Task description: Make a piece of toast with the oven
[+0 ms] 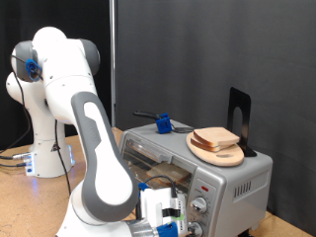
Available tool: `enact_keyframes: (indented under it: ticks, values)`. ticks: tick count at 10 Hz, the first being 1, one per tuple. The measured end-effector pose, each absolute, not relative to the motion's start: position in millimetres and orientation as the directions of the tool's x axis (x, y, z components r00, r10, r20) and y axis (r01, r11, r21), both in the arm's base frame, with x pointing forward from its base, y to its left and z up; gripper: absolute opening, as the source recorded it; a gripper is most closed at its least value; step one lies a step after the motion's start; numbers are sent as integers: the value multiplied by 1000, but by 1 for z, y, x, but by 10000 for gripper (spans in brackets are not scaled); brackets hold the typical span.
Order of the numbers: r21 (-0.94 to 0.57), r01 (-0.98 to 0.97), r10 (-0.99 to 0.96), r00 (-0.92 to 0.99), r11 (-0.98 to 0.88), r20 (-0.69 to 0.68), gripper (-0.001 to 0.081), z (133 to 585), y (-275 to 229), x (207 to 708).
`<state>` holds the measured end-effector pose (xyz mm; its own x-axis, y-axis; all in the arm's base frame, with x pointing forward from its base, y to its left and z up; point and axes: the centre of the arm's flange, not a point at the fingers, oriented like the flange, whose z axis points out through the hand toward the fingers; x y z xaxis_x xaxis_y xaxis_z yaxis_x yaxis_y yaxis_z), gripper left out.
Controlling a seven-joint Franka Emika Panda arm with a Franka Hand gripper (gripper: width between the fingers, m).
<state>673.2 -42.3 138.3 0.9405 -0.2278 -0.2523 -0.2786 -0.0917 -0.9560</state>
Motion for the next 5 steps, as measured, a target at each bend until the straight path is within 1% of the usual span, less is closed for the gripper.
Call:
enact_keyframes:
  ticks: [5]
  values:
    - [-993, -93, -214, 974, -67, -76, 97, 133, -43, 670]
